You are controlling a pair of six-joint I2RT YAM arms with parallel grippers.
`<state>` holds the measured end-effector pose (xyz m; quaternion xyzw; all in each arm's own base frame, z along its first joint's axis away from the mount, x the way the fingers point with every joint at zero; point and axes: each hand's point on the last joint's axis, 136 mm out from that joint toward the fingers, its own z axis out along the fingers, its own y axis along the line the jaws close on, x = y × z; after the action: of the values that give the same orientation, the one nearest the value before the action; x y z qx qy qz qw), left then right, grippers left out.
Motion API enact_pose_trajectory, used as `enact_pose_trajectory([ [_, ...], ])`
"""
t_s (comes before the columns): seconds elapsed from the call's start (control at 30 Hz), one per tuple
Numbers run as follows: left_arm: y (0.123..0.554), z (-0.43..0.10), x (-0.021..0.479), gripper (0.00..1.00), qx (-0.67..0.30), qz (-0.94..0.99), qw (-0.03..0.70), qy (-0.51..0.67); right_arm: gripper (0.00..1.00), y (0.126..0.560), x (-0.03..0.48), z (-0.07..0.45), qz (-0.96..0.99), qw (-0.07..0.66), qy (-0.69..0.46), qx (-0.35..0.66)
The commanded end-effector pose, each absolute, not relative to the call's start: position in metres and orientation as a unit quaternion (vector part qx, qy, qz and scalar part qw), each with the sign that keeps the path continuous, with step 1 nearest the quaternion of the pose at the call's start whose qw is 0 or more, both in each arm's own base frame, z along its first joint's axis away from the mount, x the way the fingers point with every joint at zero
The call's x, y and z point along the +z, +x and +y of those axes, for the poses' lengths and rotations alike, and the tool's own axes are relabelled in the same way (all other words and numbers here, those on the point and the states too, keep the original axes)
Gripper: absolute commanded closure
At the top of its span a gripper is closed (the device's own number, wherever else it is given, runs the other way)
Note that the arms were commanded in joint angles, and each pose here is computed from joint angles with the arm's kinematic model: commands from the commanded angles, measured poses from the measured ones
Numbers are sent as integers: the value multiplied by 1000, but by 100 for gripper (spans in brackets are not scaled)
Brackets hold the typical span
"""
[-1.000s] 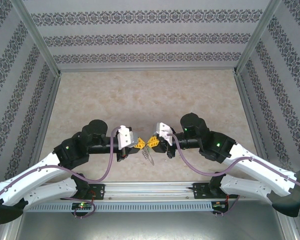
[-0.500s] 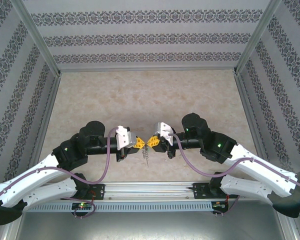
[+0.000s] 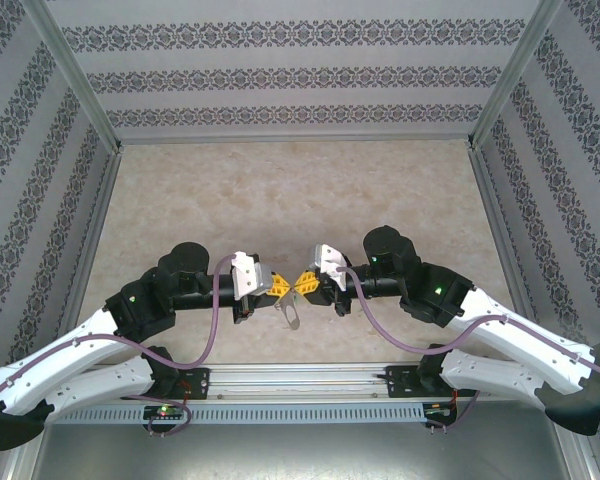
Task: Put the keys on the keyring
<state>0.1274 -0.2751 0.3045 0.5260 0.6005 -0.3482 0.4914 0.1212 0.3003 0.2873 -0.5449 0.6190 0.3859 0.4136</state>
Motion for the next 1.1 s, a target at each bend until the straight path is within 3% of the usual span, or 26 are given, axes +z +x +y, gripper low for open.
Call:
enact_pose_trajectory([
  [0.0, 115, -277, 331, 100, -379, 558, 518, 527, 89, 129, 281, 297, 633, 422, -533, 371],
  [0.2, 115, -277, 329, 100, -378, 559, 516, 527, 85, 130, 283, 297, 634, 425, -530, 370],
  [0.37, 115, -277, 329, 100, -379, 559, 516, 527, 95, 130, 283, 297, 633, 425, -531, 370],
  [0.9, 113, -278, 335, 100, -381, 552, 521, 528, 98, 133, 280, 307, 634, 411, -537, 376],
  [0.97, 114, -278, 335, 100, -382, 551, 521, 528, 97, 133, 282, 307, 634, 411, -537, 376],
  [1.07, 114, -277, 336, 100, -380, 552, 523, 527, 87, 133, 284, 306, 632, 416, -536, 374],
])
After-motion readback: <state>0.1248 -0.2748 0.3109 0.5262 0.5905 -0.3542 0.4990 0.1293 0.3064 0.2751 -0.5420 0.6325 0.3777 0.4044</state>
